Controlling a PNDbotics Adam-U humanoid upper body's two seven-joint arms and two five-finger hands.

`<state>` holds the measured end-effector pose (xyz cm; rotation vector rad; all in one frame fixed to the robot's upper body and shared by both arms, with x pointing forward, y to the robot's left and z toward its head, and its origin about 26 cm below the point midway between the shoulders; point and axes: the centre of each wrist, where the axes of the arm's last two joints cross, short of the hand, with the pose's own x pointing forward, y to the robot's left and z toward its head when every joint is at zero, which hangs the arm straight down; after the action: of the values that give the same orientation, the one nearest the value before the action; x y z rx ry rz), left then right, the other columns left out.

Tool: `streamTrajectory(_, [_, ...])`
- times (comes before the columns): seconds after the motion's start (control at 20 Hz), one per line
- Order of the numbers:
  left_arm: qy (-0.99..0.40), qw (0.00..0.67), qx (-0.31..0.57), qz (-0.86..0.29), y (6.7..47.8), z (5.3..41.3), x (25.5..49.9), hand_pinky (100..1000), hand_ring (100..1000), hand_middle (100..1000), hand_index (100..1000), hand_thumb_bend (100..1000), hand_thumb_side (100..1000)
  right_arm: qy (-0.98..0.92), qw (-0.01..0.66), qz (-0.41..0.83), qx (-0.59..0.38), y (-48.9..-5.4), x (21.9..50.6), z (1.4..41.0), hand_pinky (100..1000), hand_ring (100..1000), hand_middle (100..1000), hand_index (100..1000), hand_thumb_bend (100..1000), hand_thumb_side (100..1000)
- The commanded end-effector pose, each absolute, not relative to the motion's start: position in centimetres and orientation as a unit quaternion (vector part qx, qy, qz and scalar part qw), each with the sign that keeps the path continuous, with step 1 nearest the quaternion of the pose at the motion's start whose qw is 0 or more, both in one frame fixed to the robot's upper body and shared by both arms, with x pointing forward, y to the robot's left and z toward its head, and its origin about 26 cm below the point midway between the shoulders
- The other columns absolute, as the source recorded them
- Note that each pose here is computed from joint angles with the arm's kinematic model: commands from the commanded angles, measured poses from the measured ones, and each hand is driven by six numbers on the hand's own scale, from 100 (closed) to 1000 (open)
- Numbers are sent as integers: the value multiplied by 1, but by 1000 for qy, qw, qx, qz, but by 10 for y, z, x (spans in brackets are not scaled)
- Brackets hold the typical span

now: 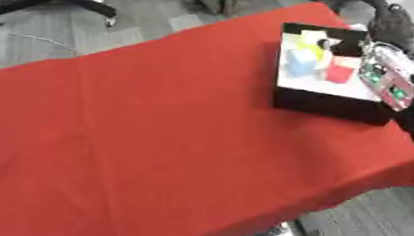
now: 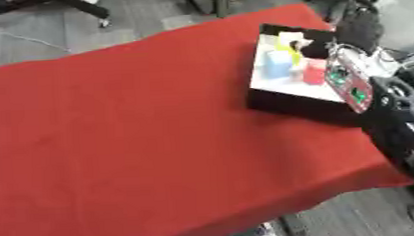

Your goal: Pick up the objects with one hand, pass them to the other hand, and then place them into the box on the other side of the table.

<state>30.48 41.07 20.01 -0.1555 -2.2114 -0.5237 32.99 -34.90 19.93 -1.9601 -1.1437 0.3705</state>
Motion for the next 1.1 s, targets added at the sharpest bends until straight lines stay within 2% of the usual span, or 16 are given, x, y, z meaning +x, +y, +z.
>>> streamTrajectory(0.05, [-886, 412, -30, -210, 413, 205, 300, 837, 582, 550, 723, 134, 805, -495, 302, 126, -805, -311, 301, 237, 609, 825, 760, 937, 581, 498])
streamTrajectory(0.2, [-887, 418, -15, -196, 413, 195, 300, 840, 583, 551, 722, 151, 809, -505, 264, 130, -811, -292, 298, 233, 594, 815, 747, 927, 552, 497])
streamTrajectory(0.4, [-887, 428, -19, -171, 407, 180, 298, 851, 598, 560, 725, 171, 813, -540, 256, 105, -795, -269, 299, 212, 555, 795, 719, 910, 520, 494])
streamTrajectory(0.8, [-888, 445, -36, -113, 383, 161, 290, 868, 616, 577, 727, 177, 828, -624, 280, 13, -729, -224, 291, 170, 484, 755, 658, 872, 507, 470])
streamTrajectory(1.1, [-884, 454, -42, -100, 373, 156, 286, 875, 628, 590, 728, 165, 832, -647, 303, 1, -699, -213, 285, 155, 467, 752, 649, 871, 503, 472])
